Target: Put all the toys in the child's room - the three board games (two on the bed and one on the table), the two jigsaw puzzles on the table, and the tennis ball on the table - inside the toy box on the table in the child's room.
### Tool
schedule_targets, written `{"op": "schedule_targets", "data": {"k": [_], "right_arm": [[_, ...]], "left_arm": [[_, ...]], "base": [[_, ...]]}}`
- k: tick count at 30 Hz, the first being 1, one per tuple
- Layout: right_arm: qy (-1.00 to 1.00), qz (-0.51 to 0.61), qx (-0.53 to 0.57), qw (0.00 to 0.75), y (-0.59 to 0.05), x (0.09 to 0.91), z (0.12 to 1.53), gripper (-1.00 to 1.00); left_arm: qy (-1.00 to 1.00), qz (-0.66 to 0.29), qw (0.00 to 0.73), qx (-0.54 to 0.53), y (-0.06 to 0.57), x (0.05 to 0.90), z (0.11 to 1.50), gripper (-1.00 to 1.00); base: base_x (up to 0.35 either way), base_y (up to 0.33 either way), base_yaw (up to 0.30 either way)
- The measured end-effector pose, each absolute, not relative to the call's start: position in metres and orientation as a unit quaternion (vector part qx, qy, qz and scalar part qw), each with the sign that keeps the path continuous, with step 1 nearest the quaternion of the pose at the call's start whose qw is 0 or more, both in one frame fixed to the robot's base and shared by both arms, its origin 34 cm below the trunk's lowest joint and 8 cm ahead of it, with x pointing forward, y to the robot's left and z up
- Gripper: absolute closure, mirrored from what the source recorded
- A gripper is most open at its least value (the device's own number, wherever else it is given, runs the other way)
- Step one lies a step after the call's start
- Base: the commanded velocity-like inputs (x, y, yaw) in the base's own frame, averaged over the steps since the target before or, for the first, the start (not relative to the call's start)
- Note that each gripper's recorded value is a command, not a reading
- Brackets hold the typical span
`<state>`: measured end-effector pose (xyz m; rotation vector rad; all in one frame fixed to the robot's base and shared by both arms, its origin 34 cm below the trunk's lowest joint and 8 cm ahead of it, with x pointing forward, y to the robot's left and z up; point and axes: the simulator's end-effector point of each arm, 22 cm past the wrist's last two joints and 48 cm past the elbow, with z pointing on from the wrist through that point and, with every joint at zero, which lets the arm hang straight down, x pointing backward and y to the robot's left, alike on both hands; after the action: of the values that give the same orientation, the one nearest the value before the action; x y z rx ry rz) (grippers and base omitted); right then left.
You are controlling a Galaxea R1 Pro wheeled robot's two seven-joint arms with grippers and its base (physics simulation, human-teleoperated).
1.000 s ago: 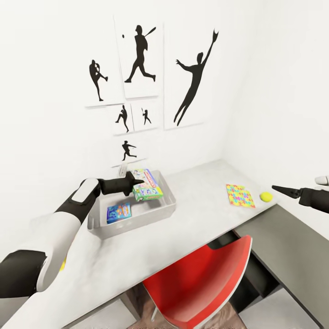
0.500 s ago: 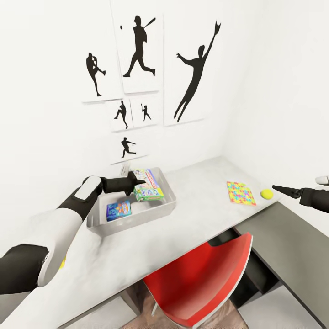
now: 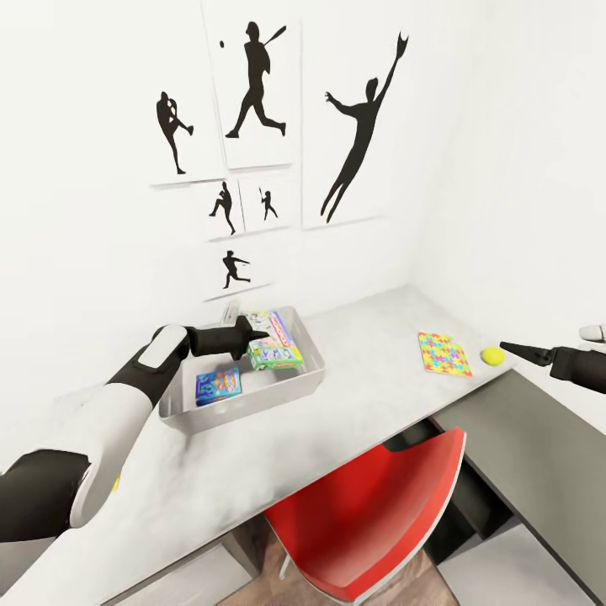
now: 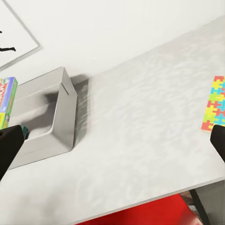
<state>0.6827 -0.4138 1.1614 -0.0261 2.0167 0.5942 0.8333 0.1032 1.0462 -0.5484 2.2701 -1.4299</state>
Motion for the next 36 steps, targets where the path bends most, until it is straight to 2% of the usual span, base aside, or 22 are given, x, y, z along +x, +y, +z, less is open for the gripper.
{"op": "schedule_targets", "data": {"k": [36], "right_arm": [[0.835,0.247,-0.001,0.493,-0.418,0.69,1.15,-1.0]], "left_arm": [[0.811,-0.506,0.201,-0.214,0.115,0.839,1.024,1.0]], "base": [[0.0,0.0,-0.019]]}}
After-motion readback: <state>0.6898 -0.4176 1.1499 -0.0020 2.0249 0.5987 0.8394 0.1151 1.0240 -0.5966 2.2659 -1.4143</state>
